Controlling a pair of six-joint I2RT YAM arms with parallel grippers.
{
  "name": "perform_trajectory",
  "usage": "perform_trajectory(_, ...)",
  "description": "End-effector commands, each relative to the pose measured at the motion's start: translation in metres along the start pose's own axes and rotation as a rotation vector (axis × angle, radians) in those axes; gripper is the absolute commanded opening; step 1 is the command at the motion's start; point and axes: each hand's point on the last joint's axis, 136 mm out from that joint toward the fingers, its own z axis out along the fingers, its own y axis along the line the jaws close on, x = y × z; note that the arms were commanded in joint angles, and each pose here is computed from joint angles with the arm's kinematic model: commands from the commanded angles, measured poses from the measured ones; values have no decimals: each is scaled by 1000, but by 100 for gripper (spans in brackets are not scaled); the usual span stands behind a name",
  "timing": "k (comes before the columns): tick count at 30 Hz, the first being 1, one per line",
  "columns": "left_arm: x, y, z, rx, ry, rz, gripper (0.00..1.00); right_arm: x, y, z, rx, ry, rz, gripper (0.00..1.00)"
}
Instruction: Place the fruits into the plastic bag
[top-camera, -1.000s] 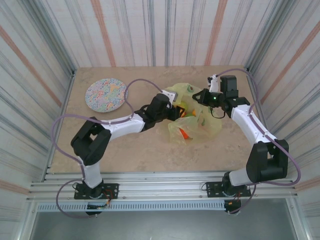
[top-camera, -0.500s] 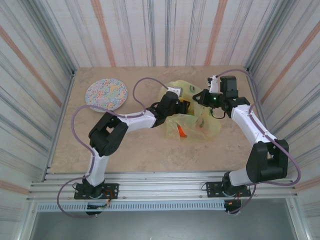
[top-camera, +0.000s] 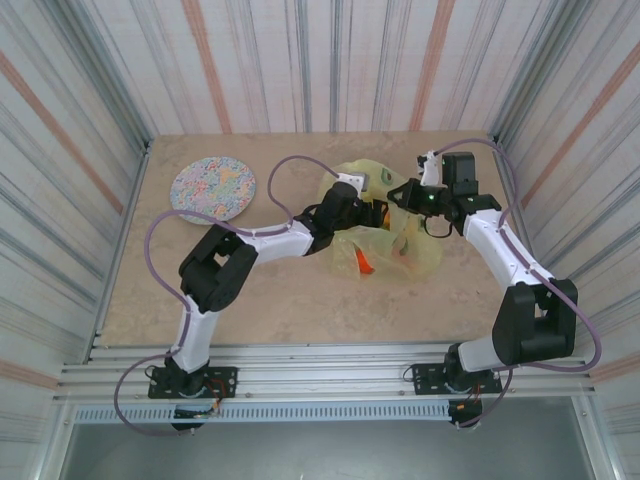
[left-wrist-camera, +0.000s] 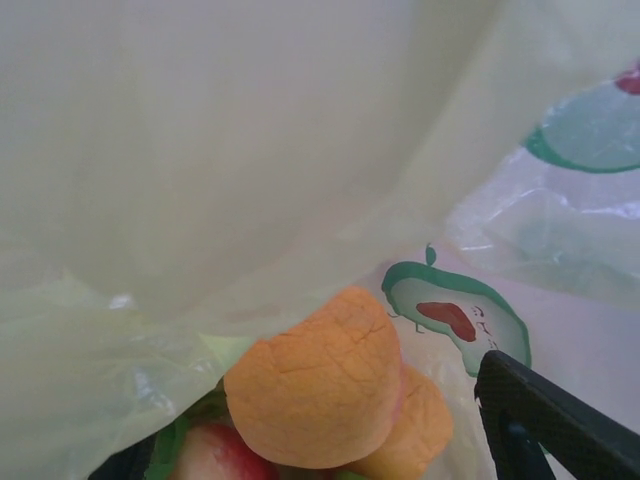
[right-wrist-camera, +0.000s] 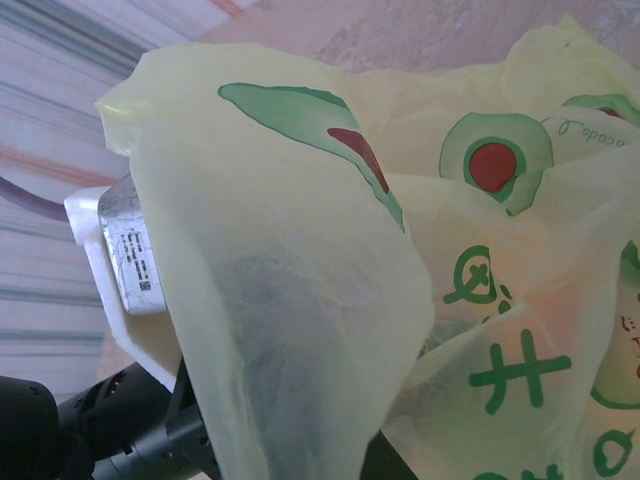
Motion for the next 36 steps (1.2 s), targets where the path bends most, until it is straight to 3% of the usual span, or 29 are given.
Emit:
perform_trajectory(1,-9,-13,-16,31,-15,9,85,2,-7,-5,21,-6,2,3)
perform_trajectory(24,44,-7,-128,110,130,165,86,6,-26,0,30,14,32,3)
perform_trajectory(36,62,35,-152,-76,200,203,86,10,-29,3,28,20,42,3)
